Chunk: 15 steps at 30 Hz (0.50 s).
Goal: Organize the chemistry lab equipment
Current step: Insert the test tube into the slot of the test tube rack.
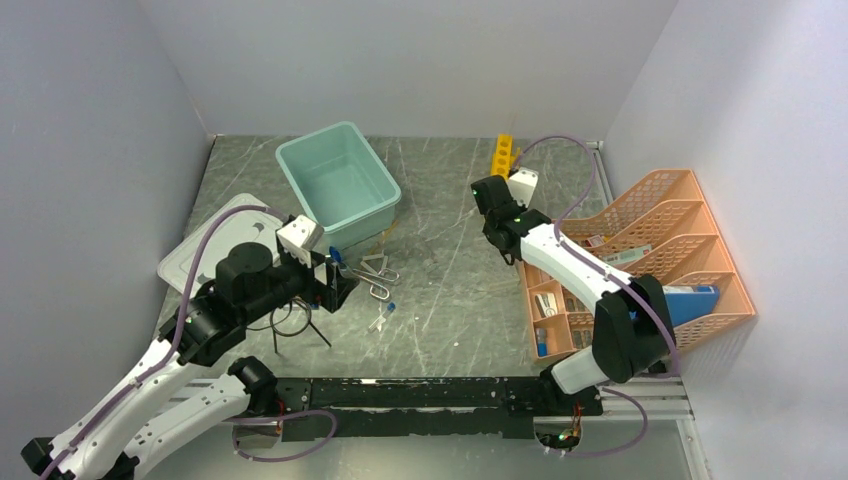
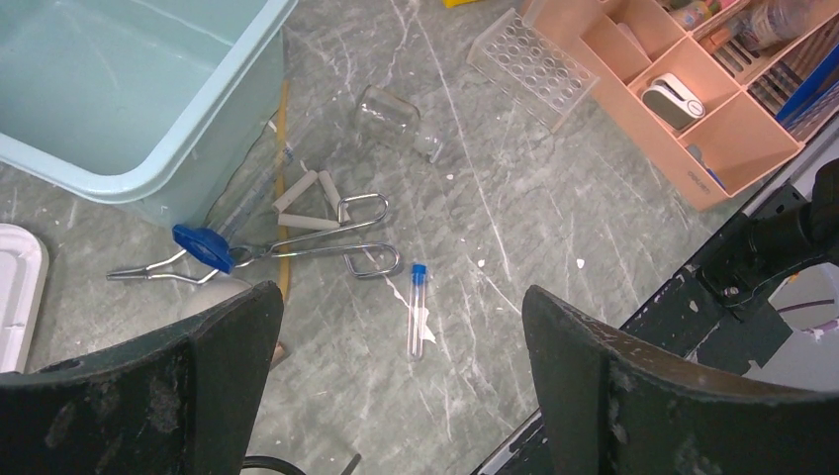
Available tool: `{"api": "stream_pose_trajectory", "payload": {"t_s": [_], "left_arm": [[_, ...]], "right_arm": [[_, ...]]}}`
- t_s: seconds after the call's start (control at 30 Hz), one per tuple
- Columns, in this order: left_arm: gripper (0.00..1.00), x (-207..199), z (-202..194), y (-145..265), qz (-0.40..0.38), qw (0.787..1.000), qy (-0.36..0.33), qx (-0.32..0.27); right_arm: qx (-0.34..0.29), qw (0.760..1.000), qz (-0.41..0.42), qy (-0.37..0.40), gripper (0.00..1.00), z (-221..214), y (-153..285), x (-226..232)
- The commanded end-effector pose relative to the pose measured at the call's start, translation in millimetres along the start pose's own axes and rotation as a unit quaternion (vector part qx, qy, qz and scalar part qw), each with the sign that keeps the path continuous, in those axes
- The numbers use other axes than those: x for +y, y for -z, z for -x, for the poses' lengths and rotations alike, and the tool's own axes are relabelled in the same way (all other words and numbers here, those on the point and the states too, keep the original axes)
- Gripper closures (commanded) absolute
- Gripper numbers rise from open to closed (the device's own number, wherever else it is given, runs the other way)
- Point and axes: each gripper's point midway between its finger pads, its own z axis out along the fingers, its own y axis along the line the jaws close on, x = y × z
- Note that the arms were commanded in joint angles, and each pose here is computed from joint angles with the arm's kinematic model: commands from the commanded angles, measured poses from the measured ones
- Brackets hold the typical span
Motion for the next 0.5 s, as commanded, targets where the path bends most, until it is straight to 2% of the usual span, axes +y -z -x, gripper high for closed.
{"api": "stream_pose_trajectory", "payload": {"t_s": [0.0,0.47], "left_arm": [[0.05,3.1,1.1,-0.9,0.009,1.0,0.003,-0.006],[0.05,8.7,2.4,0.3,0.025,1.0,0.003,-0.011]], "right_arm": [[-0.013,0.999,0.006,-0.037,1.0,17.0,-8.9,8.3],[0.002,0.999,-0.01,-0.042,1.0,12.3,-28.0,5.8]]}}
